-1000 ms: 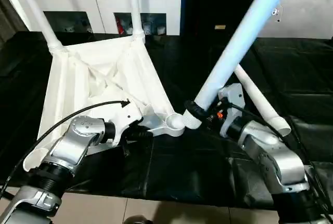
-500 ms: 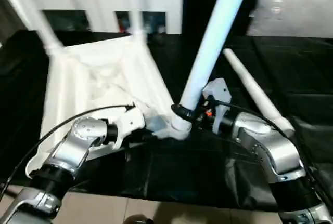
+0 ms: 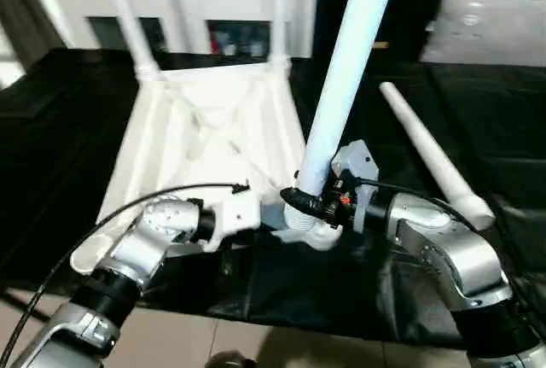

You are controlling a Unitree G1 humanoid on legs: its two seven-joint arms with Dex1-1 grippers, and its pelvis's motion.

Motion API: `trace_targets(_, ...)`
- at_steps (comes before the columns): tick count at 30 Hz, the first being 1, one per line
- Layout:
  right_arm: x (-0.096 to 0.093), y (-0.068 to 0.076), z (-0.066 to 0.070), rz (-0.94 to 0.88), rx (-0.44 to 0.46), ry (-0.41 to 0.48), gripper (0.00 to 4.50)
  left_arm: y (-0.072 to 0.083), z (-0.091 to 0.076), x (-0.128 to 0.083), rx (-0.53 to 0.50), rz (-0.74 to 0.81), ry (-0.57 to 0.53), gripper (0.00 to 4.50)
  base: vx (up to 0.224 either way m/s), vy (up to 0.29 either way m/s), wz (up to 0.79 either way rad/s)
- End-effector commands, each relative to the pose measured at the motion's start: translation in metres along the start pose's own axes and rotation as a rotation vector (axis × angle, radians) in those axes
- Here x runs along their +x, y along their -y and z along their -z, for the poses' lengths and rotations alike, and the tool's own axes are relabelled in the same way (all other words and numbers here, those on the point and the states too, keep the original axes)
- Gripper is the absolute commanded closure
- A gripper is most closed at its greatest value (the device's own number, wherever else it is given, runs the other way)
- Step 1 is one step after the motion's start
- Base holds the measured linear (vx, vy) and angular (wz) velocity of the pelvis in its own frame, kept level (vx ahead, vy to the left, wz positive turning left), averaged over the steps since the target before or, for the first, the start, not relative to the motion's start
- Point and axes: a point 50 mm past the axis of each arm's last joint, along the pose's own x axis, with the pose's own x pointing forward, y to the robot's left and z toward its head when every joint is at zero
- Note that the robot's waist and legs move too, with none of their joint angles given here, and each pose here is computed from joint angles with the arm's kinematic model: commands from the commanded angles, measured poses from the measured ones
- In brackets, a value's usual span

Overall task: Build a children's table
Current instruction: Insert table leg to table base

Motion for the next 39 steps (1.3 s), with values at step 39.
trace_targets(39,0.001,0.026,0.016,0.084,0.118,-0.211,2.62,-0.019,-0.010,-0.005,-0.023,-0.098,0.025,4.50,0.000,0.000,0.00)
